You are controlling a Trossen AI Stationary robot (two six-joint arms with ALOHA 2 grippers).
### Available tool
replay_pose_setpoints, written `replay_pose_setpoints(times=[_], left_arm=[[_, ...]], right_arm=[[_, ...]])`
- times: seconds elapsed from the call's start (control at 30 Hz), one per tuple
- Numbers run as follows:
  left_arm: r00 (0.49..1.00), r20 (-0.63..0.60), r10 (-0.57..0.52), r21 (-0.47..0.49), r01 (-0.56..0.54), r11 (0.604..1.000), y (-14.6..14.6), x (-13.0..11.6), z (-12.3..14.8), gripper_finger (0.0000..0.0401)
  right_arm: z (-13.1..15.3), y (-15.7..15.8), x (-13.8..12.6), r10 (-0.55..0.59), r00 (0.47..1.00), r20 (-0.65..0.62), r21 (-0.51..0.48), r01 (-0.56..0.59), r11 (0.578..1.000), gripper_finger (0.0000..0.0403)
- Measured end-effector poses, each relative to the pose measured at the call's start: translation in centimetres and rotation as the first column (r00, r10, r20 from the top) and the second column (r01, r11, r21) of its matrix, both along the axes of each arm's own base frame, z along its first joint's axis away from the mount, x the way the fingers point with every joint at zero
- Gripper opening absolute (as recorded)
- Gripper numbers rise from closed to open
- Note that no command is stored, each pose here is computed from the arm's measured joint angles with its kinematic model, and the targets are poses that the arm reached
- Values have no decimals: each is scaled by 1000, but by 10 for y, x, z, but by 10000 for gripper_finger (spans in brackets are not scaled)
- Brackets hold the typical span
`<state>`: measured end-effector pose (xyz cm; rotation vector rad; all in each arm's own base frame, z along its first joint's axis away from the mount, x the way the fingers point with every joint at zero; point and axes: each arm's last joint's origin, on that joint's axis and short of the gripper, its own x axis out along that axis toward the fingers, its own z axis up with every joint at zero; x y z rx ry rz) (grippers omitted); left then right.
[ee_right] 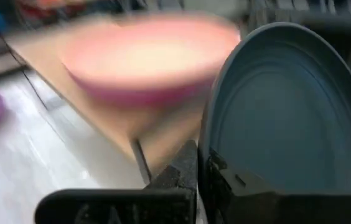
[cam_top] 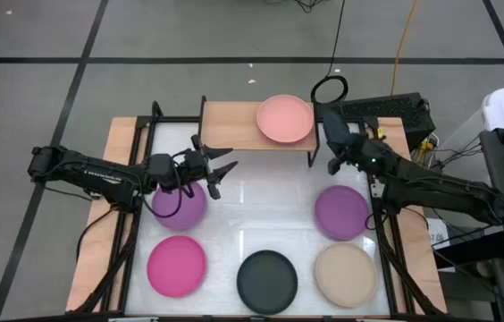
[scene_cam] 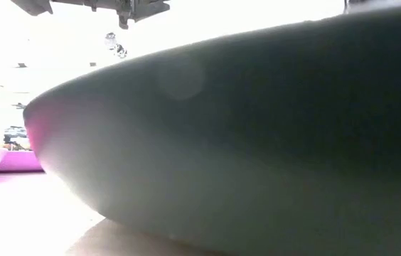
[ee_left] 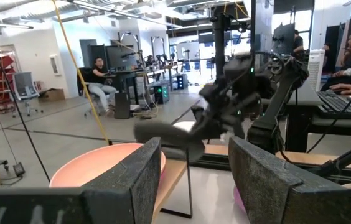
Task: Place and stack plates onto a shelf
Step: Stack the top black plate on top of the light pink plate on the shelf
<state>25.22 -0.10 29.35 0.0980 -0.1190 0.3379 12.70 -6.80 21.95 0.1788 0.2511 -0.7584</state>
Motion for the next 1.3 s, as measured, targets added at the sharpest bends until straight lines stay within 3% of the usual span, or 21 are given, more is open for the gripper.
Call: replay_pose_setpoints(times=[0.1, 0.2, 0.33, 0.43, 0.6, 0.8, 0.97, 1.3], left_arm=[[1000, 1, 4, 0, -4, 1000, 1, 0, 0, 193], [1000, 1, 9, 0, -9, 1000, 2, 0, 0, 193], [1000, 2, 17, 0, -17, 1000, 4, 0, 0, 193], [1000, 2, 20, -1, -20, 1000, 5, 0, 0, 193], [1000, 3, 19, -3, -19, 1000, 5, 0, 0, 193], [1000, 1, 16, -4, -16, 1000, 4, 0, 0, 193], [1000, -14, 16, -2, -16, 1000, 4, 0, -1, 193], [1000, -16, 16, 0, -16, 1000, 4, 0, -2, 193]], right_arm=[[22, 1, 7, 92, 995, 47, -131, -85, 988, 0], [44, 1, 16, 108, 994, 19, -223, -101, 970, 0], [68, -2, 37, 138, 989, -56, -296, -149, 943, 0], [78, -5, 62, 231, 963, -137, -323, -264, 909, 0], [73, -13, 103, 295, 901, -317, -288, -388, 876, 0], [53, -22, 132, 289, 853, -434, -238, -418, 877, 0], [49, -26, 136, 224, 865, -450, -249, -362, 898, 20], [55, -23, 129, 224, 877, -425, -235, -346, 908, 114]])
